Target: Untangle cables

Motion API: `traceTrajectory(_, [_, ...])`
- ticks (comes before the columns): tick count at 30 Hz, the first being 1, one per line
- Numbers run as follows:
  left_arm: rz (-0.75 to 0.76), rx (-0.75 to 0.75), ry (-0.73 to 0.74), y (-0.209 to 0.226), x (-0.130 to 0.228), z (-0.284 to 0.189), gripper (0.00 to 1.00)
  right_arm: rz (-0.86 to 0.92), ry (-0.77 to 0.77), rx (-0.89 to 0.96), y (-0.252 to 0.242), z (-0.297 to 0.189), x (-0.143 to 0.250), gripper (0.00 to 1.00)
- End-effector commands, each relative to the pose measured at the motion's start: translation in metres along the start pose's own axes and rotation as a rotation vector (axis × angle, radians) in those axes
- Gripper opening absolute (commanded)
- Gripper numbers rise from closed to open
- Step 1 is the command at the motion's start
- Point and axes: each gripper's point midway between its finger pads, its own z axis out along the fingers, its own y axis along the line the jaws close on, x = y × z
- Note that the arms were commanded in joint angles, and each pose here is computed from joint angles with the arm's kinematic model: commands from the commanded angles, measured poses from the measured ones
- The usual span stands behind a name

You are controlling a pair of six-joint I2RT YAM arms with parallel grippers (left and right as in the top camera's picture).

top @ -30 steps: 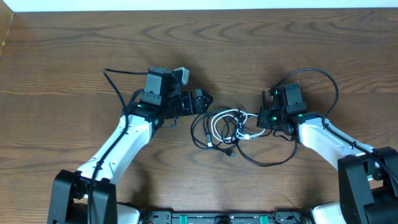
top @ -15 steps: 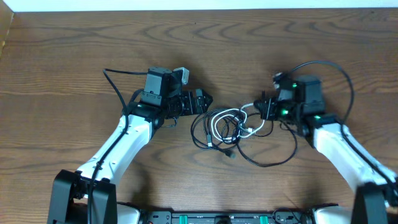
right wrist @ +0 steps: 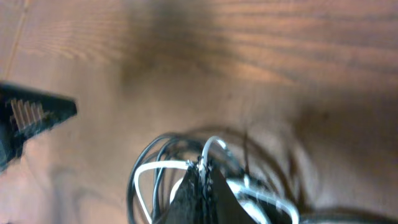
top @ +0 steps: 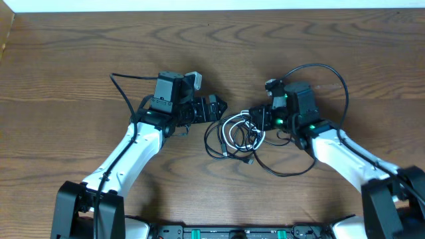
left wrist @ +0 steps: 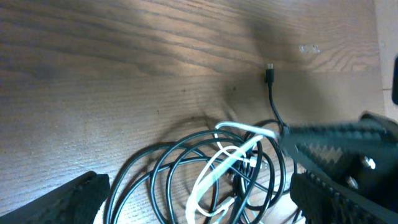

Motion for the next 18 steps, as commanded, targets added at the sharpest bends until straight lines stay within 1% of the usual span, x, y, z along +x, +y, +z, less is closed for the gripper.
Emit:
traceTrajectory(1, [-0.001,-0.002,-0.012,-0.001,-0.004,-0.002,0.99,0.002,-0.05,0.054,-0.014,0.015,-0.009,0.01])
traceTrajectory(4, [-0.002,-0.003,-0.01,-0.001,-0.003,-0.002,0.99,-0.012,-0.09,0.033,-0.013,0.02,-0.018,0.01])
traceTrajectory(6, [-0.003,-0.004,-0.009,-0.001,-0.003,-0.002,0.99,-0.037,-0.132,-0.014,-0.002,0.017,-0.03,0.01])
traceTrajectory(10, [-0.003,-0.004,-0.009,-0.001,-0.003,-0.002,0.99,-0.093,-0.219,-0.121,0.023,0.003,-0.059,0.01])
traceTrajectory(11, [-0.004,-0.005,-0.007,-0.001,-0.003,-0.002,0.99,-0.11,-0.26,-0.137,0.03,-0.008,-0.071,0.01])
traceTrajectory(14, [-0.004,-0.006,-0.006,-0.001,-0.002,-0.002,1.0,-0.117,-0.311,-0.119,0.031,-0.024,-0.084,0.01])
traceTrajectory(18, [-0.004,-0.006,-0.007,-0.001,-0.003,-0.002,0.99,-0.101,-0.392,0.03,0.006,-0.037,-0.101,0.01])
